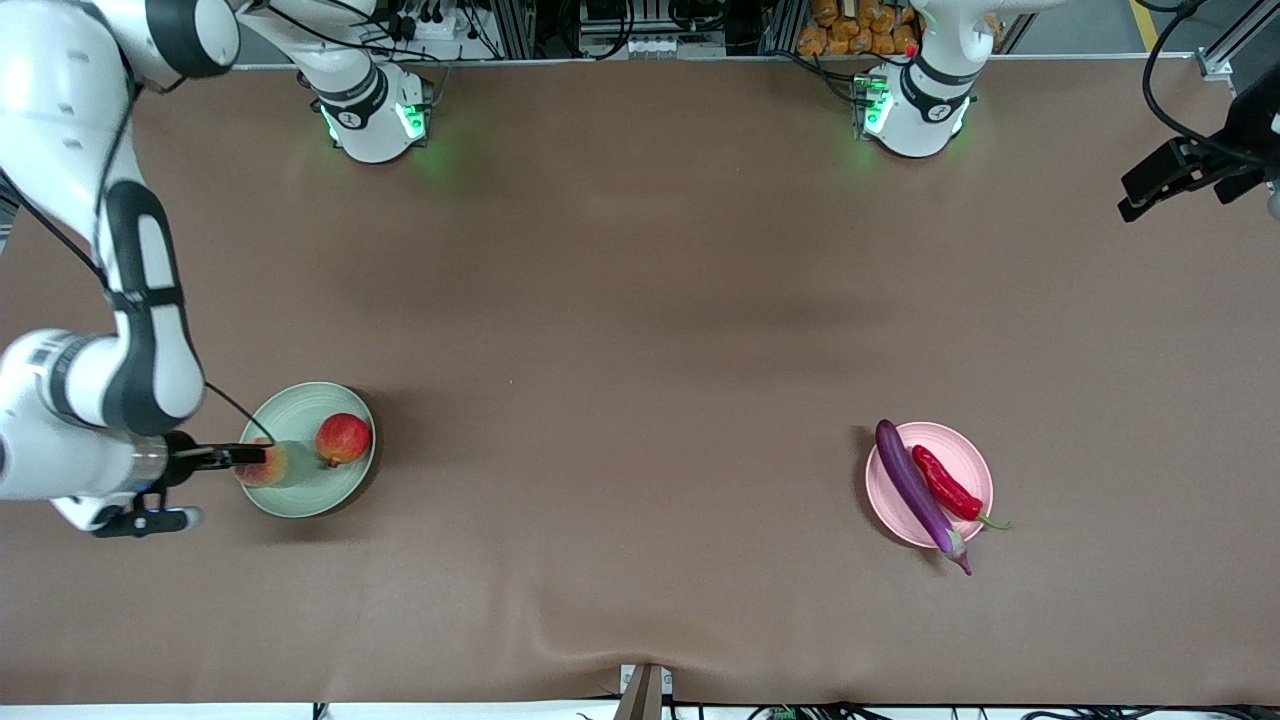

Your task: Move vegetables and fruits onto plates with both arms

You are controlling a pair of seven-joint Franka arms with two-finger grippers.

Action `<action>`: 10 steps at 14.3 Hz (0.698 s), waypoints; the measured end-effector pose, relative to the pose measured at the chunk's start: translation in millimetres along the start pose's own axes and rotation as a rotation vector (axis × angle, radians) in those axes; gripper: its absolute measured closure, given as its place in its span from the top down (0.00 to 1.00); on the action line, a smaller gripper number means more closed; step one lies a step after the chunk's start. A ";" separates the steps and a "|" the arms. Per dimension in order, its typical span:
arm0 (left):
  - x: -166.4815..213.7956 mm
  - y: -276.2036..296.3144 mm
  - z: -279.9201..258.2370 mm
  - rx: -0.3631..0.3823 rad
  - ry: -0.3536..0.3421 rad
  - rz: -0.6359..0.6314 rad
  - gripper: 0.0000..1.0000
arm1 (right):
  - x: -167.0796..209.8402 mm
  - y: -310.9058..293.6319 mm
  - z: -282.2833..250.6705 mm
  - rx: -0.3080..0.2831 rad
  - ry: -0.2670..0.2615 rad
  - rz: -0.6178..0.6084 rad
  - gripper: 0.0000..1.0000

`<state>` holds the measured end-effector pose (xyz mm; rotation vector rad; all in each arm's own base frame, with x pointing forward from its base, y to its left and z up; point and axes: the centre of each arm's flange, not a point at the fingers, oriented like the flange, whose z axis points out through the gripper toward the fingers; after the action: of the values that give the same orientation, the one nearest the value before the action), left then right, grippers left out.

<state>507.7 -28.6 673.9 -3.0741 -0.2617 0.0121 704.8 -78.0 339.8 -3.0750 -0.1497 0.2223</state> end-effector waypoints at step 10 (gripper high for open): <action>-6.4 2.1 -2.2 -0.008 0.002 0.005 1.00 | -202.9 -82.8 -244.2 0.030 0.038 0.115 1.00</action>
<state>501.7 -31.8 676.0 -3.0821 -0.2541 0.0075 533.0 -27.8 614.8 -3.0586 0.0321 0.1686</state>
